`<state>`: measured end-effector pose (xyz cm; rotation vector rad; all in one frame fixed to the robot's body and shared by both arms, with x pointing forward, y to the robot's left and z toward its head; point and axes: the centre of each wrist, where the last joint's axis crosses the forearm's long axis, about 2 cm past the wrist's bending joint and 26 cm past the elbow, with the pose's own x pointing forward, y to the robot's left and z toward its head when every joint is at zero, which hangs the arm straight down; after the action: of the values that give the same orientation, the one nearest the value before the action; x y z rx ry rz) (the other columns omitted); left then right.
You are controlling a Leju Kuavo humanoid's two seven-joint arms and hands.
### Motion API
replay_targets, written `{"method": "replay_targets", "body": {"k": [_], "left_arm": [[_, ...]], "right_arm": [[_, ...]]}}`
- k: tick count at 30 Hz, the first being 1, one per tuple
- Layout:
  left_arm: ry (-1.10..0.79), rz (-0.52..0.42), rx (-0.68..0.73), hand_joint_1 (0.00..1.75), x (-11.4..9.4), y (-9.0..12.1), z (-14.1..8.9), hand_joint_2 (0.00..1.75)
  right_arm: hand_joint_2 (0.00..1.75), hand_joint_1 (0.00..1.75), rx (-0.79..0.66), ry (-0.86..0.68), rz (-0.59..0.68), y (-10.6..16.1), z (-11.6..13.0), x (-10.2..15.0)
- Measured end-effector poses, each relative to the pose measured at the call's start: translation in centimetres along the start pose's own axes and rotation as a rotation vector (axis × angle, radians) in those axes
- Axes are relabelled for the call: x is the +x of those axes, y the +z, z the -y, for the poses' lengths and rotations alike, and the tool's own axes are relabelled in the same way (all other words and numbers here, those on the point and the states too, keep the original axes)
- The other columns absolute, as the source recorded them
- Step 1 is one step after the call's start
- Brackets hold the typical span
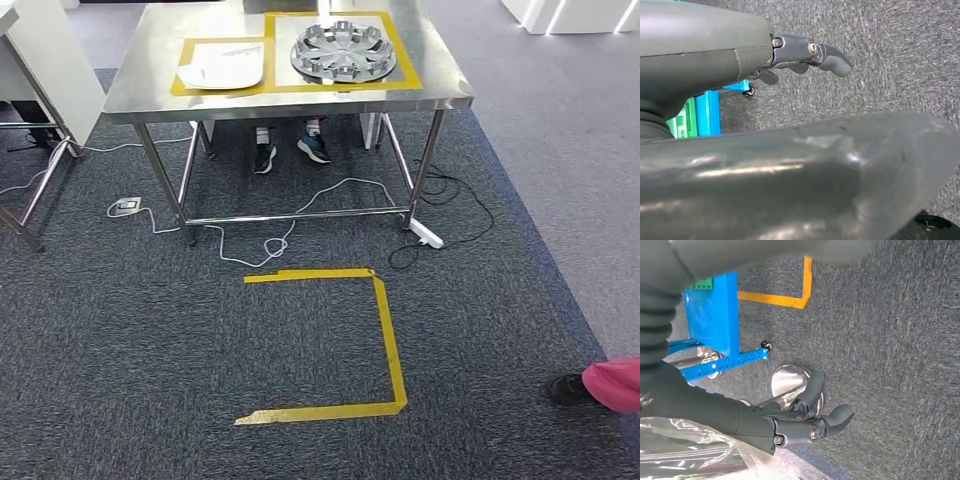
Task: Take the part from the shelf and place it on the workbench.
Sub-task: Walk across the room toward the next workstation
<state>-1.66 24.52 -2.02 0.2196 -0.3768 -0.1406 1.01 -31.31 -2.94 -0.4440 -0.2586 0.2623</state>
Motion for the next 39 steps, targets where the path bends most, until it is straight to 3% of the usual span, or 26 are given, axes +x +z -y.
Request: {"method": "replay_targets", "body": {"k": [23,39], "left_arm": [[-0.014,0.021,-0.004,0.0,0.08,-0.43,-0.05,0.0],[-0.02,0.01,-0.008,0.0,-0.25,-0.5,0.0,0.0]], "right_arm": [[0.0,0.0,0.045,-0.031,-0.007,0.16,-0.22,-0.4],[0.0,0.0,0.001,0.004,0.017,0.11,-0.13,-0.29]]}}
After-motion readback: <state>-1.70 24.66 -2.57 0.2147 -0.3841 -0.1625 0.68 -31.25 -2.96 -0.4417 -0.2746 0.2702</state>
